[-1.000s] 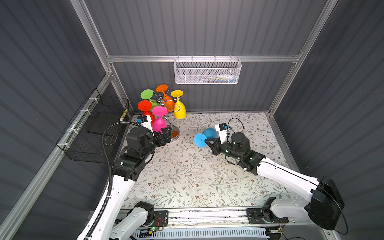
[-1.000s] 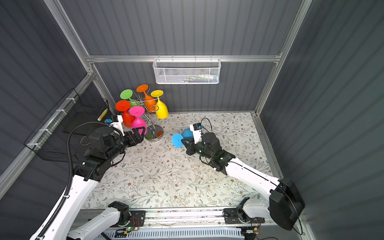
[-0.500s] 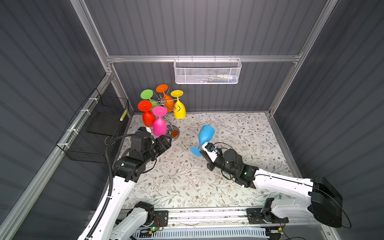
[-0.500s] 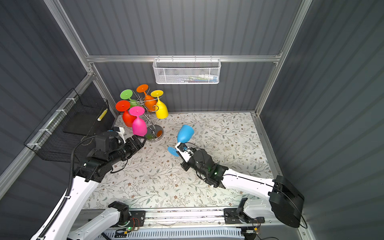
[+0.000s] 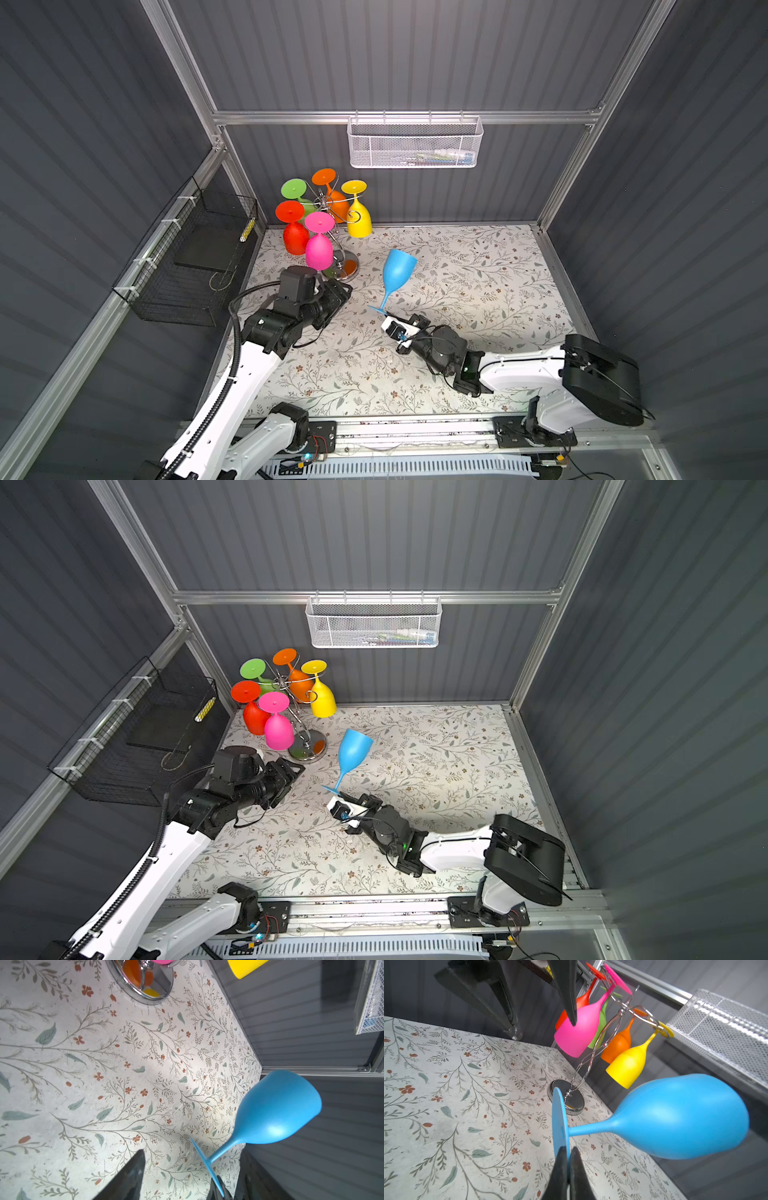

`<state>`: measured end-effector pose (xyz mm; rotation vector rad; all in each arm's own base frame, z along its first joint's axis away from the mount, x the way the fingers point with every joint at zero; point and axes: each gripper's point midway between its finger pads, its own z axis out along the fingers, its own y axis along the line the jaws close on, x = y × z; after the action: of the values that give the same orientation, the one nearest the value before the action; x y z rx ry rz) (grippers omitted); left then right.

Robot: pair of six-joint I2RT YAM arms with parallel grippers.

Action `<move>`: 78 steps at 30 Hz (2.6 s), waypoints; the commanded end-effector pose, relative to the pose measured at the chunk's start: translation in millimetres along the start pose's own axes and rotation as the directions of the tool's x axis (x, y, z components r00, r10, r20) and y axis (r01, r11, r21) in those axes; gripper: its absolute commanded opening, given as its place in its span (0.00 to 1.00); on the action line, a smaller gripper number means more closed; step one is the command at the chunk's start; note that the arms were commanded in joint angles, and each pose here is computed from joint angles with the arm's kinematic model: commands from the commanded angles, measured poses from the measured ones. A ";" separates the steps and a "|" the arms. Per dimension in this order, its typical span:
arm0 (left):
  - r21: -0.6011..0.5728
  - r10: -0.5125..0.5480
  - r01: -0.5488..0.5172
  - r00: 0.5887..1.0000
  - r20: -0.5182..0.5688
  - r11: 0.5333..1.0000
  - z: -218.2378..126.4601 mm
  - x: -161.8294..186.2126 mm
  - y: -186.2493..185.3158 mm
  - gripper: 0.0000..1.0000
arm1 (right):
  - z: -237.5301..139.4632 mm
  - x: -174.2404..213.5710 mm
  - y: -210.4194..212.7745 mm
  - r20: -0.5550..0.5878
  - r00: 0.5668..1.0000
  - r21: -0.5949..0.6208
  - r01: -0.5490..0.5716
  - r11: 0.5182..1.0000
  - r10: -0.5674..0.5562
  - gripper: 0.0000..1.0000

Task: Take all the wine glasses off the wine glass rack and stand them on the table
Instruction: 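Bring the blue glass to the left gripper and close the left gripper on its foot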

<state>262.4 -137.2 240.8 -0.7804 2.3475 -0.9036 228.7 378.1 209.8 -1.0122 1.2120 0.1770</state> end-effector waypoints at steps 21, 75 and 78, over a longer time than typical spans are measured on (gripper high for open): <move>-0.106 -0.142 0.131 0.984 -0.104 0.986 26.2 39.3 11.8 0.59 | 21.7 -26.6 29.0 0.117 0.983 0.075 0.131 0.989 -0.140 0.00; 0.013 -0.177 0.177 0.984 0.014 0.984 26.9 27.3 10.7 0.00 | 2.5 -23.0 28.0 0.017 1.000 0.027 0.008 1.000 -0.008 0.60; 0.027 -0.177 0.176 0.984 0.017 0.984 31.7 26.9 11.2 0.00 | -6.3 -20.9 29.8 -0.030 0.998 -0.035 -0.047 0.998 0.046 0.62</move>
<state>255.4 -159.6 203.2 -1.0375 2.3040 -0.9631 203.8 404.4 226.2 -0.9869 1.1543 0.1531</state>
